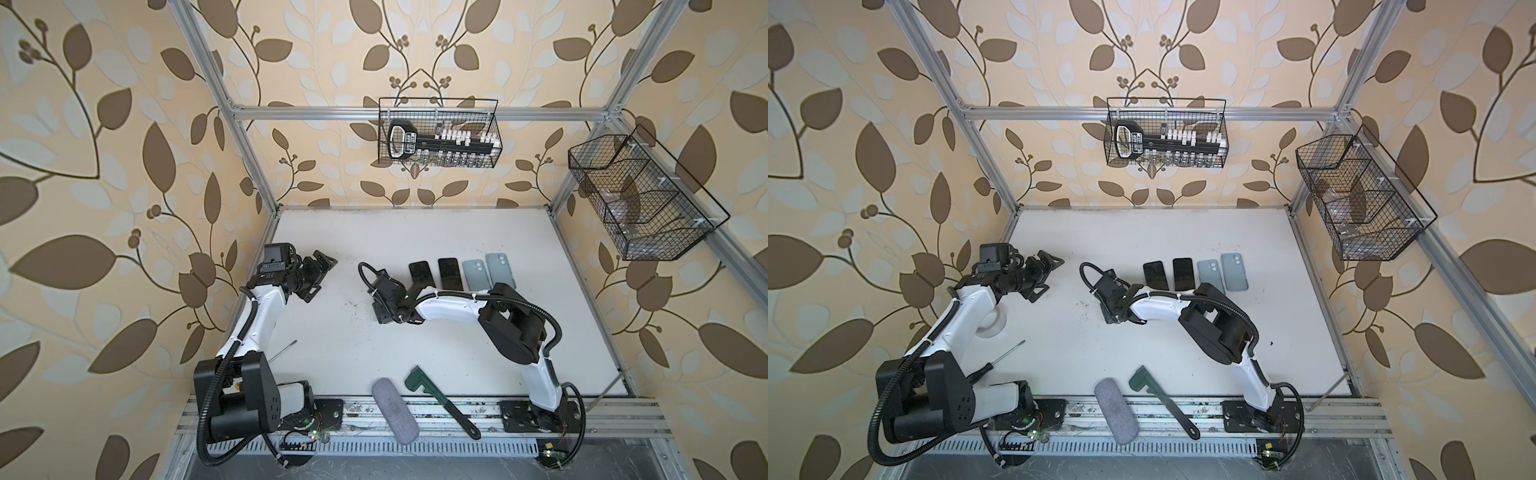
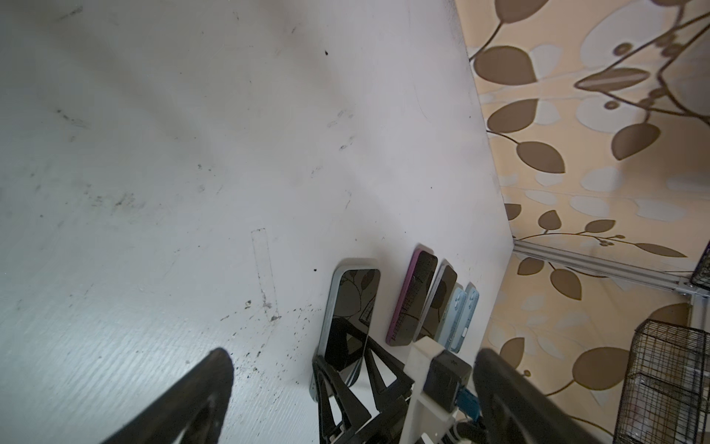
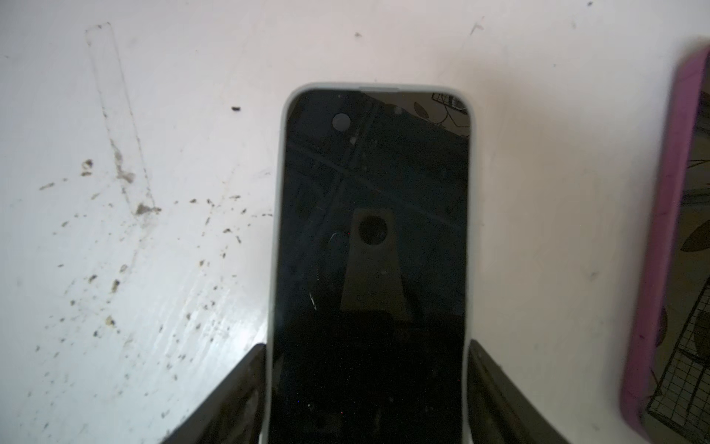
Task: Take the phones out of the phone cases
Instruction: 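Grasp the white-edged black phone with the right gripper and lift it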
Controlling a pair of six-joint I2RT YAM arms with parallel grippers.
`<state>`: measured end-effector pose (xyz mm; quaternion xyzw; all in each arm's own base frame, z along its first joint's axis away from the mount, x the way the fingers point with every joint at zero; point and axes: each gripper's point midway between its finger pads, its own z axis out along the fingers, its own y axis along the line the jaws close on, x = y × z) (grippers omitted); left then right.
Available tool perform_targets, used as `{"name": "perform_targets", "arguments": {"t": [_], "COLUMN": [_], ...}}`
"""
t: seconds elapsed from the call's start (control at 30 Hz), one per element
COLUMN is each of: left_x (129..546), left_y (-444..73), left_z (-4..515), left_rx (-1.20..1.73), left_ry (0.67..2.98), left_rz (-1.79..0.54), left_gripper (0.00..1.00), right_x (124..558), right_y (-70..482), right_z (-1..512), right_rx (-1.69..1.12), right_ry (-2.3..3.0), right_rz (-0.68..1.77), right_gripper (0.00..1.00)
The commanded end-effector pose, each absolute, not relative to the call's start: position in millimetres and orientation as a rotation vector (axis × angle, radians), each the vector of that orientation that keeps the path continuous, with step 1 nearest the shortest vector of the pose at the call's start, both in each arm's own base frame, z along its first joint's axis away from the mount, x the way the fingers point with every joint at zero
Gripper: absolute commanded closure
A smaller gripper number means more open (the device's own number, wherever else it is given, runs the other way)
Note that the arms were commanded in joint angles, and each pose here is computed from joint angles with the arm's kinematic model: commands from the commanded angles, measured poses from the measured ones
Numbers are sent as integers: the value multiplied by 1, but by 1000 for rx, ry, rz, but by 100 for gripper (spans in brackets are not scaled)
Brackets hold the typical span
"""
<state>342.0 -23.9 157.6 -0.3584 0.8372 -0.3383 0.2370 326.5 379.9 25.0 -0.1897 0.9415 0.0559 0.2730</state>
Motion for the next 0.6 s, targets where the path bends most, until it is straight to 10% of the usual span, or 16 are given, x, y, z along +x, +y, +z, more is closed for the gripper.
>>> {"name": "perform_targets", "arguments": {"t": [0.0, 0.57], "left_x": [344, 349], "left_y": [-33, -114], "left_z": [169, 137], "left_rx": [-943, -678], "left_ry": [2239, 2298], "left_rz": [-979, -1211], "left_gripper": [1, 7], "right_x": [335, 333], "right_y": [381, 378], "right_z": [56, 85], "right_rx": [-495, -451], "right_ry": [2471, 2458], "right_rz": [216, 481], "right_gripper": [40, 43]}}
